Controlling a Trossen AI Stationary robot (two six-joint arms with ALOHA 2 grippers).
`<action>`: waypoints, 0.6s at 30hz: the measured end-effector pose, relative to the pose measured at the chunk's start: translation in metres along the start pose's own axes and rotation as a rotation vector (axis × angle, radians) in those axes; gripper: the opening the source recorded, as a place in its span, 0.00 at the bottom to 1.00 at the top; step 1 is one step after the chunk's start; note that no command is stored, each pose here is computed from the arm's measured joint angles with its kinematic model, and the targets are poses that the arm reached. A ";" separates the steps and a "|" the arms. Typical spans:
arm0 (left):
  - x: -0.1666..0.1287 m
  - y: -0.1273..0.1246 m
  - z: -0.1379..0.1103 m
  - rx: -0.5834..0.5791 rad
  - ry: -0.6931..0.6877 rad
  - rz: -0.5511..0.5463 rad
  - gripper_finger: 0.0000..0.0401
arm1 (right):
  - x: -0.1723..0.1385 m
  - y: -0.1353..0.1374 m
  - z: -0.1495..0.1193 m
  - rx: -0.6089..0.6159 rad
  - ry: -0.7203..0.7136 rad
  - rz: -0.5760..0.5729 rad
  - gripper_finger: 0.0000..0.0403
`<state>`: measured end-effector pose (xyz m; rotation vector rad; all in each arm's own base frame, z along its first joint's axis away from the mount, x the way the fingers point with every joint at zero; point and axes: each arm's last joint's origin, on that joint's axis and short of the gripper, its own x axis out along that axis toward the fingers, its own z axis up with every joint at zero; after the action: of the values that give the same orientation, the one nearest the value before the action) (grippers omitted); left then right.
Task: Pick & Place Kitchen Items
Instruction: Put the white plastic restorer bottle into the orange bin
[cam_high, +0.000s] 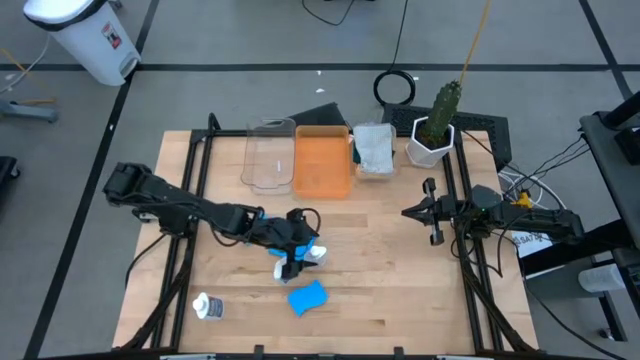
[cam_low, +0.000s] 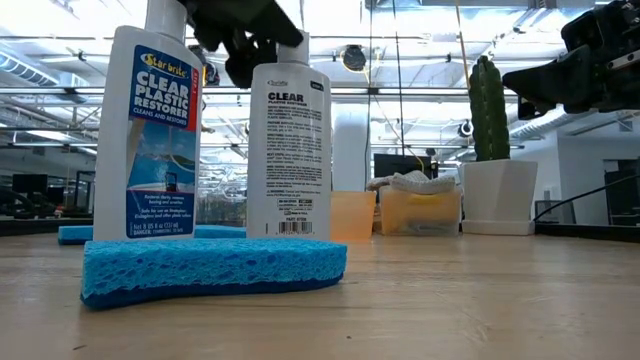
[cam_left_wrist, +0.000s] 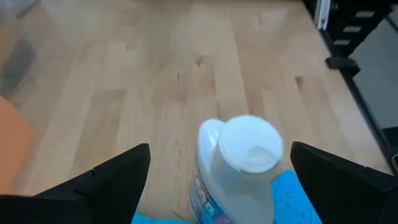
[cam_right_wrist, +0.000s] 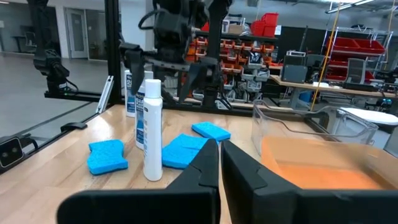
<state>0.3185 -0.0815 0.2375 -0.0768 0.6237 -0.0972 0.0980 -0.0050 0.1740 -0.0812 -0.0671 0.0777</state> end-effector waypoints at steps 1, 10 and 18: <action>0.003 0.000 -0.002 -0.002 0.010 0.002 0.98 | 0.000 0.000 0.000 0.000 0.000 0.000 0.00; 0.007 0.001 -0.007 -0.018 0.054 -0.014 0.98 | 0.000 0.000 0.000 0.000 0.000 0.000 0.00; 0.007 0.001 -0.008 -0.014 0.069 0.003 0.74 | 0.000 0.000 0.000 0.000 0.000 0.000 0.00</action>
<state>0.3191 -0.0813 0.2268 -0.0864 0.6931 -0.0924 0.0980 -0.0050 0.1740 -0.0813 -0.0673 0.0778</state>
